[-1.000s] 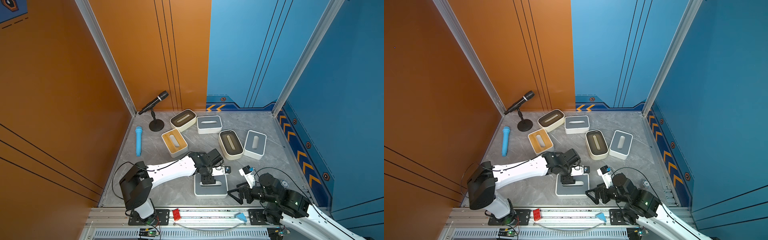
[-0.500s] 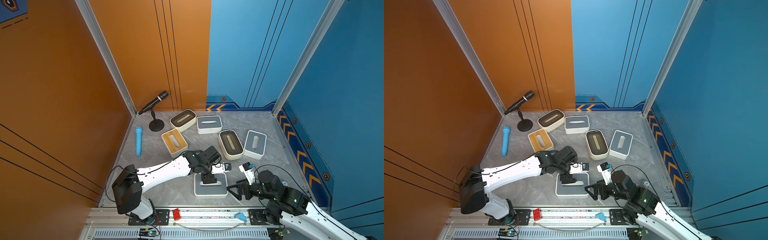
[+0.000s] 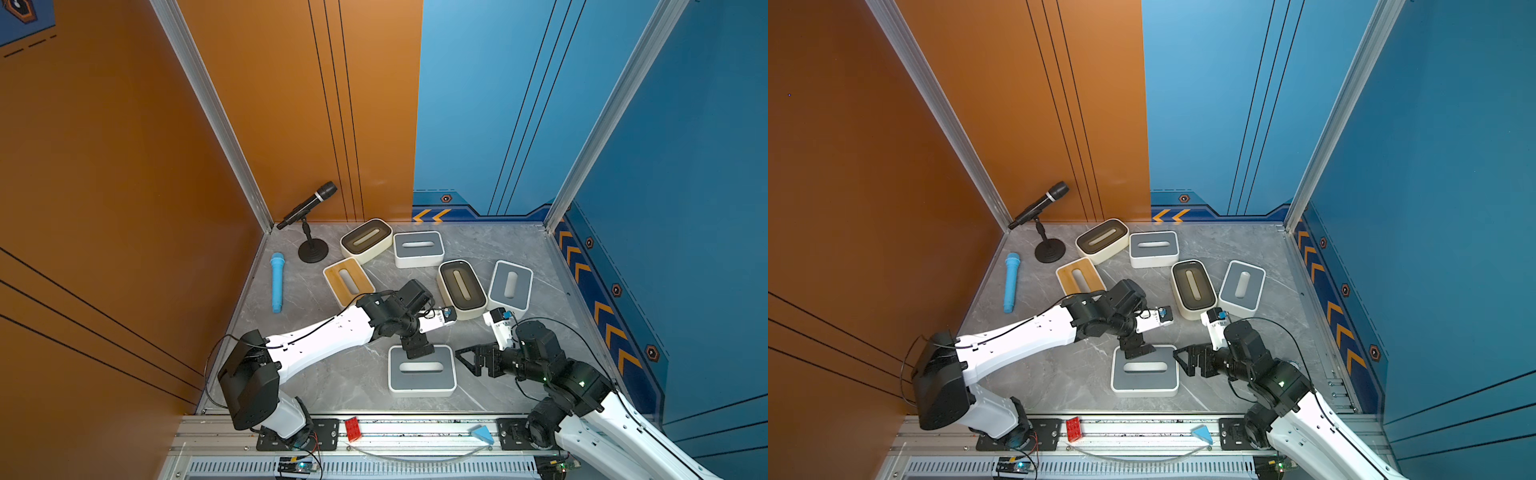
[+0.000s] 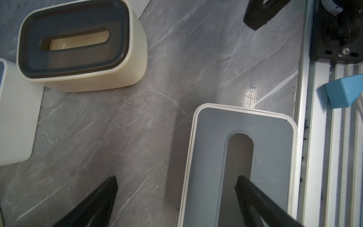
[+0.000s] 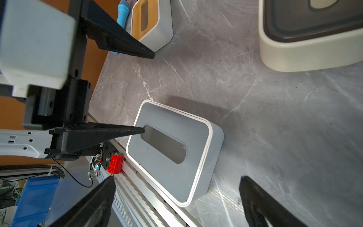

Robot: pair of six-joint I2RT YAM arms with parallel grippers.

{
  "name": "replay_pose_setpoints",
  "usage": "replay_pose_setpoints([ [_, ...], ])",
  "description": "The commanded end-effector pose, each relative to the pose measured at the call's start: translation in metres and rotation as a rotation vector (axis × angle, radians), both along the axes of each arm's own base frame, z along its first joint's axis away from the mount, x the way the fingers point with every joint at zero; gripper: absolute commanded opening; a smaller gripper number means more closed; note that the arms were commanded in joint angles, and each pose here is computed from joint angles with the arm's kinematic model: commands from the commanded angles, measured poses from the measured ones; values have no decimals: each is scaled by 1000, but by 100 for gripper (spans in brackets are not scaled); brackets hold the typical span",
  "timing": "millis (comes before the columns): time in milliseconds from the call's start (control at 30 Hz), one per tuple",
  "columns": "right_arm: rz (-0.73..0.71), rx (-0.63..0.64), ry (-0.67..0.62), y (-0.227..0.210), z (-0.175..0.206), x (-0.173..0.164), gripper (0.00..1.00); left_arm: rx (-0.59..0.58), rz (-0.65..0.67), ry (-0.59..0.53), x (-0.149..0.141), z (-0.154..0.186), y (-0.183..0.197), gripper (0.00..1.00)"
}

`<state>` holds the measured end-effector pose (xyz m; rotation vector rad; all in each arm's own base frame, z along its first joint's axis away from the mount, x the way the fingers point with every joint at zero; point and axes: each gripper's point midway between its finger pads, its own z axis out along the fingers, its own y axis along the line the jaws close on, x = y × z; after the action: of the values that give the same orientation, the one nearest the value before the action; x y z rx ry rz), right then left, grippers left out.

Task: Stack the tissue boxes
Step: Pick up the tissue box from the center of the board.

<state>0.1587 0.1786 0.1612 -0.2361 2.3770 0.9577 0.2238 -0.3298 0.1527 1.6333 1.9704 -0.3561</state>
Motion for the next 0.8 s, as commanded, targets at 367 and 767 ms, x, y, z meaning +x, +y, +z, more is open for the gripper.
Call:
replay_pose_setpoints([
  [367,-48,-11,-201,5,44,56,100,-97,437,-102,92,47,39,97],
  [767,-103,-170,-433,28,80,104,100,-80,1073,-207,170,68,162,96],
])
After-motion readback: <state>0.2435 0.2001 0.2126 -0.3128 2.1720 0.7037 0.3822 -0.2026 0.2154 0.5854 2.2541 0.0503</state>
